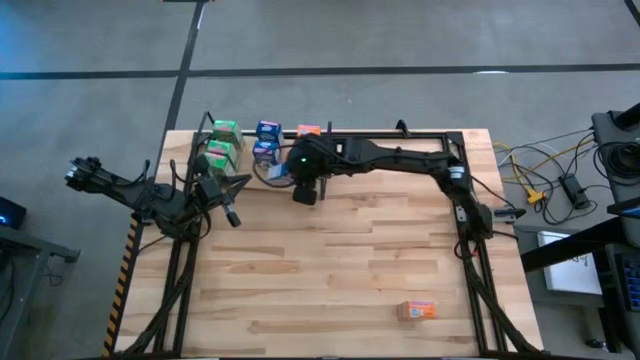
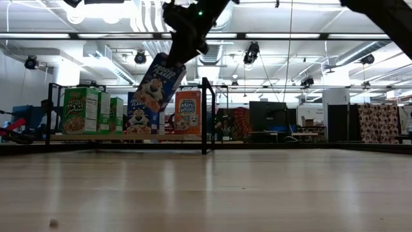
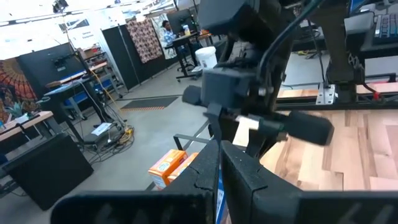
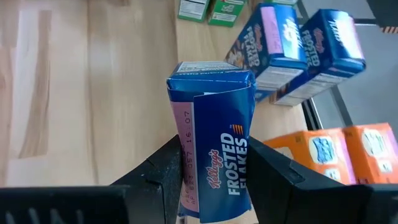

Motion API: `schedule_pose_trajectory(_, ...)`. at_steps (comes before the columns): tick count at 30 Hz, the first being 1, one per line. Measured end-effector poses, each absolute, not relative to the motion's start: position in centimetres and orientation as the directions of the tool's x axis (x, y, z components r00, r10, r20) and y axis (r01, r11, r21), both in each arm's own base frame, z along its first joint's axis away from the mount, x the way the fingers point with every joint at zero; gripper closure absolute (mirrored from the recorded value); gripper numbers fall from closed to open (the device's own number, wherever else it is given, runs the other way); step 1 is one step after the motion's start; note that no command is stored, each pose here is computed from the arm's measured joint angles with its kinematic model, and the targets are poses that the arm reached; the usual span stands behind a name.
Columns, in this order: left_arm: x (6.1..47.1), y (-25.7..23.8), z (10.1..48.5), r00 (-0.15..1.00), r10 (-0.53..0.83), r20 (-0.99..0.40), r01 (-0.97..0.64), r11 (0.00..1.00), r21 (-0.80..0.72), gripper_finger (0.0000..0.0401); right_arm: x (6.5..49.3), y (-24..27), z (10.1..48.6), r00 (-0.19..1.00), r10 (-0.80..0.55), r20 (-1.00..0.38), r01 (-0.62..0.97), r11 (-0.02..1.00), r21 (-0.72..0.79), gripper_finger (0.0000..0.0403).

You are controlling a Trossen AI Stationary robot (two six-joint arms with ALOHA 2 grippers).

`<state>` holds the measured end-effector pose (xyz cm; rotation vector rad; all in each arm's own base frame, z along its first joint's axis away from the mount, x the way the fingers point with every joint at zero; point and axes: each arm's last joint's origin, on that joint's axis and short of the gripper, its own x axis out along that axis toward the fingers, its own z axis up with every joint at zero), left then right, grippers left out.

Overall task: Stack cereal on shelf
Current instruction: Put the blue cereal box on the shelf aligned with the blue cereal boxes

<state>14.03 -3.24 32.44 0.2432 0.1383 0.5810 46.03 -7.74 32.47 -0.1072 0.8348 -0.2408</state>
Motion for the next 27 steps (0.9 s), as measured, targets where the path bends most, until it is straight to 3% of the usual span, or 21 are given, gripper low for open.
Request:
schedule_pose_trajectory(15,14.1,-3.2,32.4,0.828,0.558,-0.061,-0.526,0.809,0.264,0.0401,48.4,-8.9,29.0,0.595,-0.256,-0.762,0.126,0.966,-0.226,0.0264)
schedule_pose_trajectory(27,14.1,-3.3,32.5,0.828,0.558,-0.057,-0.526,0.808,0.265,0.0401,48.6,-9.0,29.0,0.608,-0.26,-0.75,0.118,0.964,-0.238,0.0264)
